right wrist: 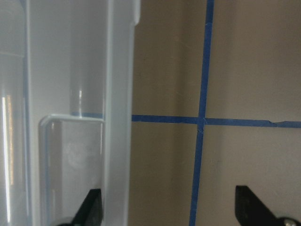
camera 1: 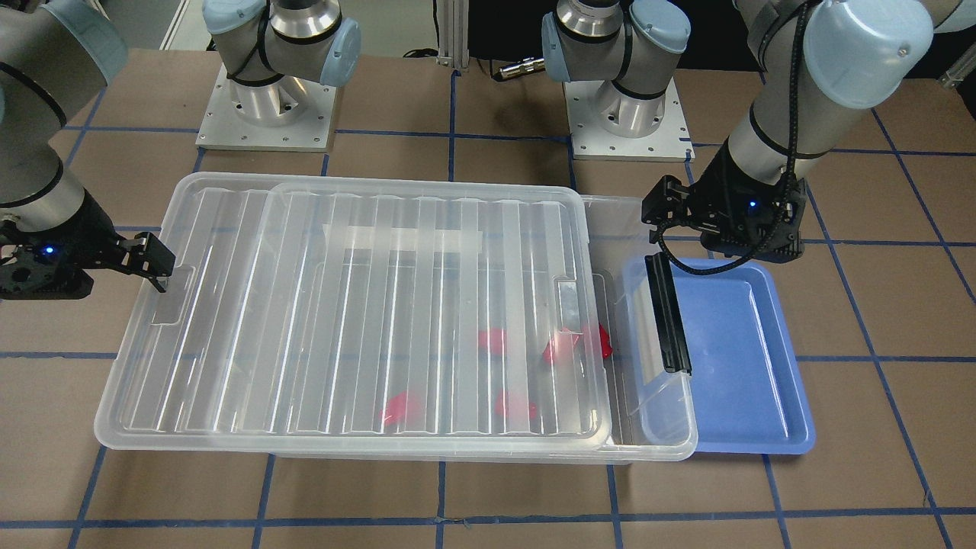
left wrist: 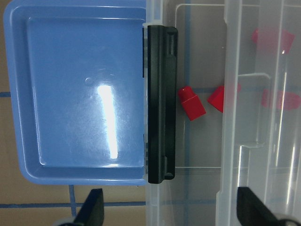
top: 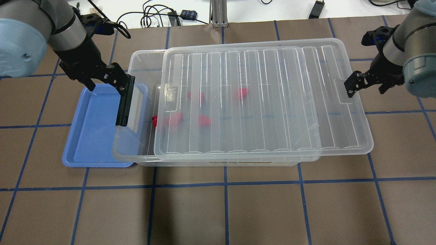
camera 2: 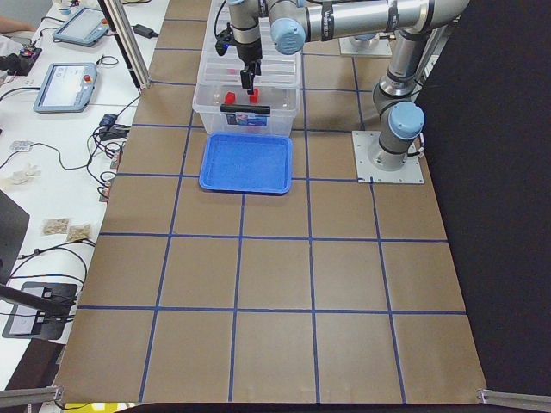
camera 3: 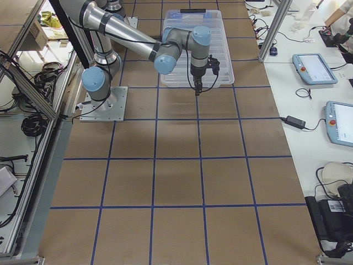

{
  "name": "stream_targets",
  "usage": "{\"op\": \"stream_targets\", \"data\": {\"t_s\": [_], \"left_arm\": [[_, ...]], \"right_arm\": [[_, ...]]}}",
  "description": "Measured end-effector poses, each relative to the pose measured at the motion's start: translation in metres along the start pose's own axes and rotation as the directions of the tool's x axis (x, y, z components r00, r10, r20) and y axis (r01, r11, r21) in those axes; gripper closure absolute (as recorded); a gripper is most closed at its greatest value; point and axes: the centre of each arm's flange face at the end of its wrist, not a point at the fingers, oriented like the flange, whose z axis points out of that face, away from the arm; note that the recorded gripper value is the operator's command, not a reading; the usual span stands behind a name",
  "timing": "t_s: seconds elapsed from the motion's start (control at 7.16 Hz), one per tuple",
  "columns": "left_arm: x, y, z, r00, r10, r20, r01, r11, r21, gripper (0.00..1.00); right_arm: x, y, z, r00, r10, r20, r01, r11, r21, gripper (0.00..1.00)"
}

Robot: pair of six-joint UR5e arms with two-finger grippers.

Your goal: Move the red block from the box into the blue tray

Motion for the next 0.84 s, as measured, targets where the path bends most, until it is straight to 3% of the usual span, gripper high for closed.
{"op": "stream_targets", "data": {"t_s": [0.42,0.84], "left_arm": [[0.017,-0.012,0.012,0.987,0.163,-0.003,-0.163,0.987,0.002,0.0],[0.041,-0.022,0.04,0.954,0.3,0.009,-0.3,0.954,0.016,0.0]], "right_arm": [[0.028,0.003,-0.001,1.0,-0.007,-0.004,0.007,1.0,0.002,0.0],[0.059,0.01,-0.002,1.0,0.002,-0.006,-0.002,1.0,0.002,0.0]]}}
